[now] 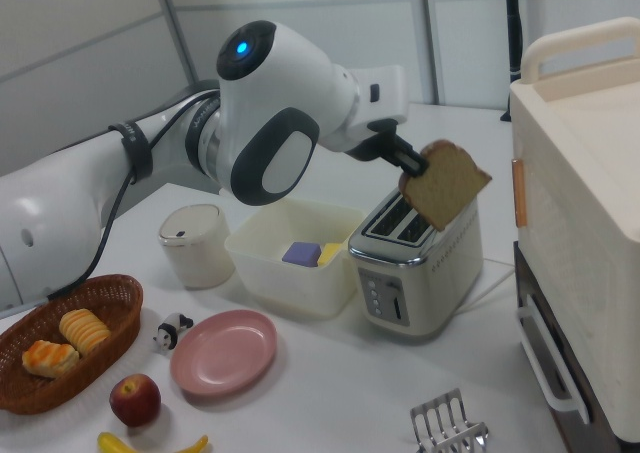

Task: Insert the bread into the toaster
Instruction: 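Lift the bread slice out of the rack and carry it over the toaster, then align the slice with a toaster slot and lower it in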

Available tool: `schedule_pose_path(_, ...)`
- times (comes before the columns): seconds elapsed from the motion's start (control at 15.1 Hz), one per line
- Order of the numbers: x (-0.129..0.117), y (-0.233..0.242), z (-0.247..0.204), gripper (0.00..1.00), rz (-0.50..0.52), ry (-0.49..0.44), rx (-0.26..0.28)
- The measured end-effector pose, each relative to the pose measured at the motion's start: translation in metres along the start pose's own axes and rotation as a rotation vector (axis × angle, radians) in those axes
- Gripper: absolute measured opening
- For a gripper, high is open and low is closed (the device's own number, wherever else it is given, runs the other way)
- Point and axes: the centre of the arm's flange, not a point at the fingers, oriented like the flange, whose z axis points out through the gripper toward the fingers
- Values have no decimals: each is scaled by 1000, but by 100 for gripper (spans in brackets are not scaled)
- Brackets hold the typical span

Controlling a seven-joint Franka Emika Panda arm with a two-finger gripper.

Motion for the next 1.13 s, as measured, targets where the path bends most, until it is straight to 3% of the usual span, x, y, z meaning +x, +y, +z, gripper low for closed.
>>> schedule_pose_path(0.13, -4, -25, 9, 8, -18, 51, 46)
schedule_pose_path(0.4, -21, -56, 34, 8, -101, 40, 93)
schedule_pose_path(0.93, -23, -57, 38, 8, -177, 38, 93)
schedule_pose_path(1.13, -25, -52, 37, 8, -216, -4, 86)
